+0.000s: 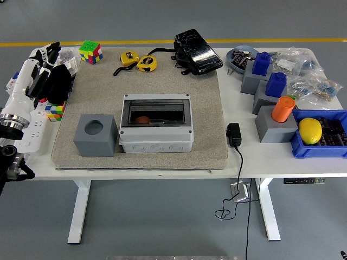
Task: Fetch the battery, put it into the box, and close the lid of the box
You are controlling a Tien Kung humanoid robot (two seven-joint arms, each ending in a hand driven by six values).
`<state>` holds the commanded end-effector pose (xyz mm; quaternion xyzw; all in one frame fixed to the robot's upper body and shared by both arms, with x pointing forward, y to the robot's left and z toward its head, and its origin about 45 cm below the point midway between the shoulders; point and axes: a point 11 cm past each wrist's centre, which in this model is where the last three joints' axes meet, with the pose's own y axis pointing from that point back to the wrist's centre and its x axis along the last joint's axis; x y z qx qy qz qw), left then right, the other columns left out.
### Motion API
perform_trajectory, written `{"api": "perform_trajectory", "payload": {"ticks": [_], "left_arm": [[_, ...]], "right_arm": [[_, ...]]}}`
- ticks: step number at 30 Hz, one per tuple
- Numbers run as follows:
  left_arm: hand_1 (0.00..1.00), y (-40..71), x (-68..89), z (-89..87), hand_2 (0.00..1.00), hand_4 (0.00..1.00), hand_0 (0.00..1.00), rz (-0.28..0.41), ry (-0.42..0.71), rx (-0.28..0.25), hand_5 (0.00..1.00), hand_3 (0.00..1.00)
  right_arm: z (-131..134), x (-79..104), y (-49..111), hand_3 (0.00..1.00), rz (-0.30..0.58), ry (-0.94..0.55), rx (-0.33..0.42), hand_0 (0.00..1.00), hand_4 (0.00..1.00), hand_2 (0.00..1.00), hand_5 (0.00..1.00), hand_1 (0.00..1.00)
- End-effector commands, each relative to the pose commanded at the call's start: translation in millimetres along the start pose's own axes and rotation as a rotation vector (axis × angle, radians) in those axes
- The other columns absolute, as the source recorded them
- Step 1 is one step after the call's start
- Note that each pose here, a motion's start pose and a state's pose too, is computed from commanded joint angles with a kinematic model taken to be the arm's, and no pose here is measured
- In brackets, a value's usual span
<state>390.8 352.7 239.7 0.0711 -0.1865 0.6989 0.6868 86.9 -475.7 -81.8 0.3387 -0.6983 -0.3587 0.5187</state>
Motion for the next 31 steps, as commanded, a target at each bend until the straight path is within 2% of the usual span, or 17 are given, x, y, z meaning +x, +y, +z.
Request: {"api": "perform_trajectory", "payload": {"ticks": [31], "left_arm": [[0.921, 3.1, -1.9, -4.0, 0.904, 0.998, 0.939, -0.008, -0.003, 0.012, 0.998, 0.886]], "right_arm": [[4.5, 3.8, -0.7, 0.855, 0.006, 0.010, -0.008, 0.848, 0.998, 0.812, 0.998, 0.848]]}}
